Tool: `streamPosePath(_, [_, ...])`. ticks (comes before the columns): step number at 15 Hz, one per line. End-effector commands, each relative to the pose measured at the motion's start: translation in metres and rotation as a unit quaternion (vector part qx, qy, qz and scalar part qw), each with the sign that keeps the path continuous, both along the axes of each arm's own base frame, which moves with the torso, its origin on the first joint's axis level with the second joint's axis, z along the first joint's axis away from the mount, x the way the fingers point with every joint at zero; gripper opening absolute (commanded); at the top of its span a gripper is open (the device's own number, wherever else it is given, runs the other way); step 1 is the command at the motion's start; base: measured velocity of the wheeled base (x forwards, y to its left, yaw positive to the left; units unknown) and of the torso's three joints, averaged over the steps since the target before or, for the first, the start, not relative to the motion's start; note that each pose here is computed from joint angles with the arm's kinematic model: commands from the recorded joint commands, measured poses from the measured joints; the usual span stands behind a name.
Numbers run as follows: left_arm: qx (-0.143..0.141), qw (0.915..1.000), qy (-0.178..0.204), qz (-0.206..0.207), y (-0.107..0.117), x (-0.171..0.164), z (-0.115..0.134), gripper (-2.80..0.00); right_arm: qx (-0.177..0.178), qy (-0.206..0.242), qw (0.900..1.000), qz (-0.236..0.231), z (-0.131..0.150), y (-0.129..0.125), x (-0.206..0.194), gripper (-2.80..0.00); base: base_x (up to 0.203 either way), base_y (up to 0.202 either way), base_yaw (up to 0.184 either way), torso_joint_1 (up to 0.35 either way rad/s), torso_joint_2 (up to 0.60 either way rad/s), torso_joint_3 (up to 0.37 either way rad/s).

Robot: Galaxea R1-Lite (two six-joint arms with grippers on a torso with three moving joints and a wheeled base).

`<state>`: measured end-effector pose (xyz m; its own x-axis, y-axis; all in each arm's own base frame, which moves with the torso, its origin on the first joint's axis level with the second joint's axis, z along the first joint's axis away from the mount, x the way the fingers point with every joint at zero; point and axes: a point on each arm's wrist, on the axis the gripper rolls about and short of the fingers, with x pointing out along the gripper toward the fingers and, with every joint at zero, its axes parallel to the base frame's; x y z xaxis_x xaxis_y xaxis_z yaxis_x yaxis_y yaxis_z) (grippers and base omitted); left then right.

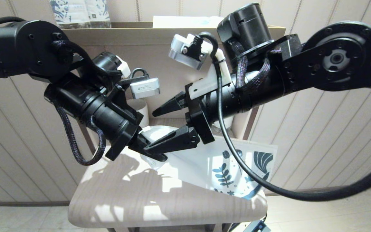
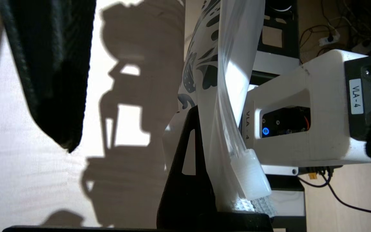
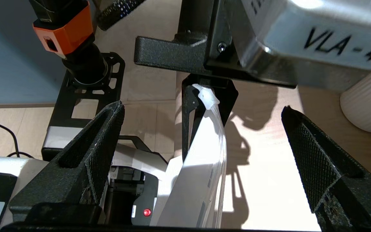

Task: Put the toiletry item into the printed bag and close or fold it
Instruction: Close the strorage bag and place it on the desk

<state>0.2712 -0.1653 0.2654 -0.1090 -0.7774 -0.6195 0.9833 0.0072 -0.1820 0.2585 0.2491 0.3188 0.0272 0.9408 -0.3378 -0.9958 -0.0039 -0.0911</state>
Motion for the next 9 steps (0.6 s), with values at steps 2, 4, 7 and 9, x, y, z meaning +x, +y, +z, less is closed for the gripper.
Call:
streamPosePath(2, [-0.001, 1.0, 0.001, 0.002, 0.0024, 0.0014, 0.0003, -2.8, 0.0, 0.0, 1.0, 0.002, -0.0015, 0.0006, 0.0014, 0.0, 0.0, 0.0, 0.0, 0.0, 0.0, 0.0])
streamPosePath(4, [-0.001, 1.0, 0.002, 0.002, 0.0017, 0.0029, -0.001, -2.8, 0.002, -0.004, 1.0, 0.001, -0.0005, 0.0008, 0.0016, 0.0, 0.0, 0.0, 0.0, 0.0, 0.0, 0.0])
streamPosePath(7, [-0.001, 1.0, 0.003, 0.002, 0.0014, 0.0032, -0.0013, -2.8, 0.004, -0.004, 1.0, -0.004, -0.0011, -0.0008, 0.0048, 0.0, 0.0, 0.0, 0.0, 0.0, 0.0, 0.0])
streamPosePath(9, [-0.003, 1.0, 0.001, 0.002, 0.0015, 0.003, -0.0001, -2.8, 0.002, 0.001, 1.0, -0.001, -0.0045, 0.0005, 0.0069, 0.0, 0.0, 0.0, 0.0, 0.0, 0.0, 0.0])
